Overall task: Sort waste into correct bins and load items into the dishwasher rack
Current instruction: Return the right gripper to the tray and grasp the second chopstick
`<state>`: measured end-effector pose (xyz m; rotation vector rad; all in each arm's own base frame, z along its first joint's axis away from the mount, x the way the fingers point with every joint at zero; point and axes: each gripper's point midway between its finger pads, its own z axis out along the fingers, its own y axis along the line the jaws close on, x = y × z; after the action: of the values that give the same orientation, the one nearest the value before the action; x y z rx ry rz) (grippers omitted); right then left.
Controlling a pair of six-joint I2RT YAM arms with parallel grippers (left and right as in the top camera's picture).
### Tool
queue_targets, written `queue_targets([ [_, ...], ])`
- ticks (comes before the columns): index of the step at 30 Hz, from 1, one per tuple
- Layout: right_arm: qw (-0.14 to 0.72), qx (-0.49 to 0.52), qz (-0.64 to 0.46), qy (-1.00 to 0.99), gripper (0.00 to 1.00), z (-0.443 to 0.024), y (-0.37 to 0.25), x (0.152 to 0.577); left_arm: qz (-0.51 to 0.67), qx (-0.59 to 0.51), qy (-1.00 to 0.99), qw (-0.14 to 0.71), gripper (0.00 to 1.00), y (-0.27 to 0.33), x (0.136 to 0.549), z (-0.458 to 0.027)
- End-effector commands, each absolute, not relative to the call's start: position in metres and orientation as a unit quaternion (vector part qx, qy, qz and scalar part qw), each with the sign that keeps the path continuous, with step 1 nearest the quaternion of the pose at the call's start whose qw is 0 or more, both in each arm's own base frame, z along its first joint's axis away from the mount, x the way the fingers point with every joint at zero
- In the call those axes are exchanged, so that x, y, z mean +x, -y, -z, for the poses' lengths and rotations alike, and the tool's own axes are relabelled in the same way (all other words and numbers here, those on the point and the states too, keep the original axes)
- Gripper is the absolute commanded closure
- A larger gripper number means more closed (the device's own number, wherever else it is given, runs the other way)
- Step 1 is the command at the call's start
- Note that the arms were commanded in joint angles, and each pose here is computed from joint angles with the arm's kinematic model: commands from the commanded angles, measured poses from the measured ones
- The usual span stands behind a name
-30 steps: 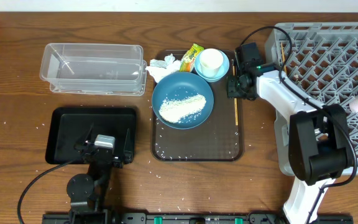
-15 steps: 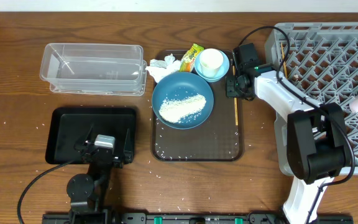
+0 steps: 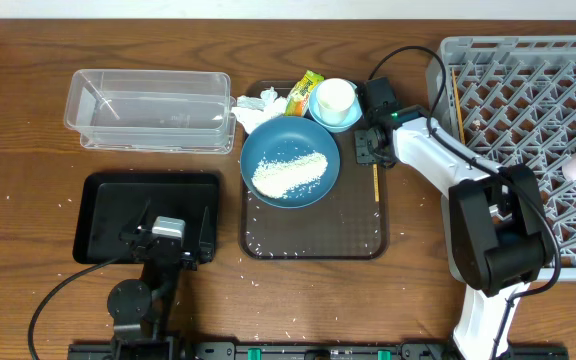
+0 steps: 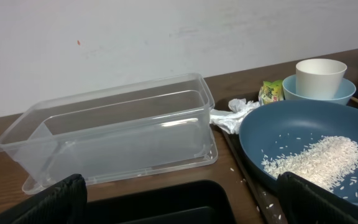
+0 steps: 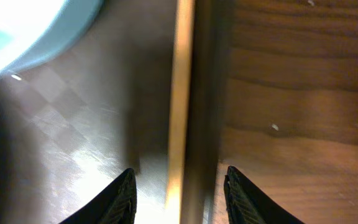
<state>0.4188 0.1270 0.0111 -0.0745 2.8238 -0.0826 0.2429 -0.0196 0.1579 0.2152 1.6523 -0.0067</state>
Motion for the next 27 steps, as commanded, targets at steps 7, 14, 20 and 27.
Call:
queue_targets([
  [7,0.195,-0.015,0.019,-0.980,0.57,-0.059,-0.134,0.438,0.008,0.093,-0.747,0.658,0.00,0.020,0.243,-0.141],
  [14,0.185,-0.023,-0.006,-0.982,0.60,-0.049,-0.144,0.435,0.007,0.093,-0.747,0.658,0.00,0.020,0.243,-0.141],
  [20,0.171,-0.023,-0.002,-0.985,0.60,-0.021,-0.144,0.434,0.007,0.093,-0.747,0.658,0.00,0.019,0.243,-0.141],
  [27,0.158,-0.017,-0.001,-0.987,0.61,-0.002,-0.145,0.433,0.007,0.093,-0.747,0.658,0.00,0.020,0.243,-0.141],
])
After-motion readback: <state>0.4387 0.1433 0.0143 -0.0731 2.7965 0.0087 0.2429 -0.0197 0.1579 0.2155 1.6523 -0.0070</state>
